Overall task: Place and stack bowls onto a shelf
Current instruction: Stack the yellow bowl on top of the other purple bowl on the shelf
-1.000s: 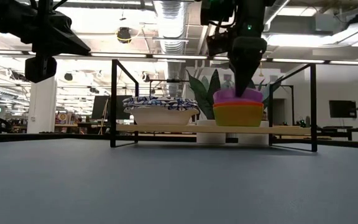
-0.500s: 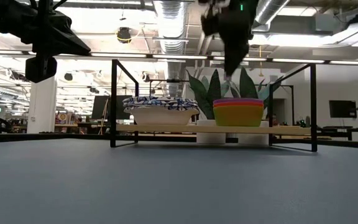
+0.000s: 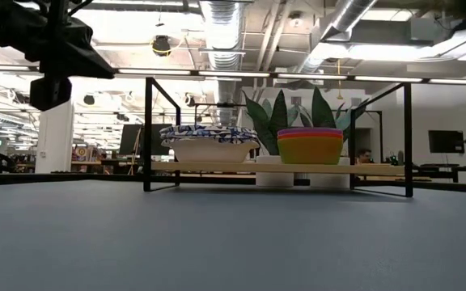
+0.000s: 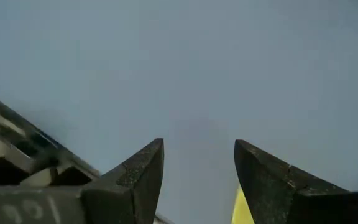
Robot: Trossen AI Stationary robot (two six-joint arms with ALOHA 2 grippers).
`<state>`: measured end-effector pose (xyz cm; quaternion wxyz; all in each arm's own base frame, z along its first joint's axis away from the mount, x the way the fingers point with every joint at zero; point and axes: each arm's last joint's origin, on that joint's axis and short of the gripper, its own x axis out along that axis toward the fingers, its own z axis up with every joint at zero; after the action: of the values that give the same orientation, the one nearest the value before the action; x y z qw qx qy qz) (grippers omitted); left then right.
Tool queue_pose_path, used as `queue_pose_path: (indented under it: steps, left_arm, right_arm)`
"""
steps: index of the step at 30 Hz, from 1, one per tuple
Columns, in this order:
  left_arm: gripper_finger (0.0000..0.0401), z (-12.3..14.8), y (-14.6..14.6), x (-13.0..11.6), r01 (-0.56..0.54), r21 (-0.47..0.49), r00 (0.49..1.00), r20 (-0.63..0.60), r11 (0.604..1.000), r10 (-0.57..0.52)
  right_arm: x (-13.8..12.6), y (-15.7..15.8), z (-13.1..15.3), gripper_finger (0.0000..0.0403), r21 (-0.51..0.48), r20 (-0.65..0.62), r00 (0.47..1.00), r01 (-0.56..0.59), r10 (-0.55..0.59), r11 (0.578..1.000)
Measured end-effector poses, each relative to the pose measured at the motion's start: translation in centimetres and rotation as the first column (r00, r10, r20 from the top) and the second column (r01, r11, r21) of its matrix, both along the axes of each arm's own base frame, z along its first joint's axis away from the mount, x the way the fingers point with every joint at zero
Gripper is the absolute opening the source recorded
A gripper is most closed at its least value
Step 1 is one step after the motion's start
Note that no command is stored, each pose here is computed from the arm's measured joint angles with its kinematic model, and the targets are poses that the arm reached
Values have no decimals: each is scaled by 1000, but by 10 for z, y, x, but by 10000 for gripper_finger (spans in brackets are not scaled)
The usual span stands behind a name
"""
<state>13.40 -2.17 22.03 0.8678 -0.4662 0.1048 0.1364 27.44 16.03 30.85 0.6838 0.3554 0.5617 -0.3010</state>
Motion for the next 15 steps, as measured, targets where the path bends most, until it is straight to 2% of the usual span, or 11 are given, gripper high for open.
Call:
queue_pose_path:
  steps: [6,9,15]
  left_arm:
    - [9,-3,1,-1,-17,-12,999,-34,1000,17]
    - [9,-3,1,-1,-18,-12,999,-31,1000,18]
    - [17,-5,1,-2,-21,-6,999,-49,1000,21]
  right_arm:
    - [-39,60,-38,221,3,-143,978,155,-153,988]
    - [-56,75,-51,221,9,-179,964,203,-198,979]
    - [-67,84,-75,221,40,-180,954,251,-240,967]
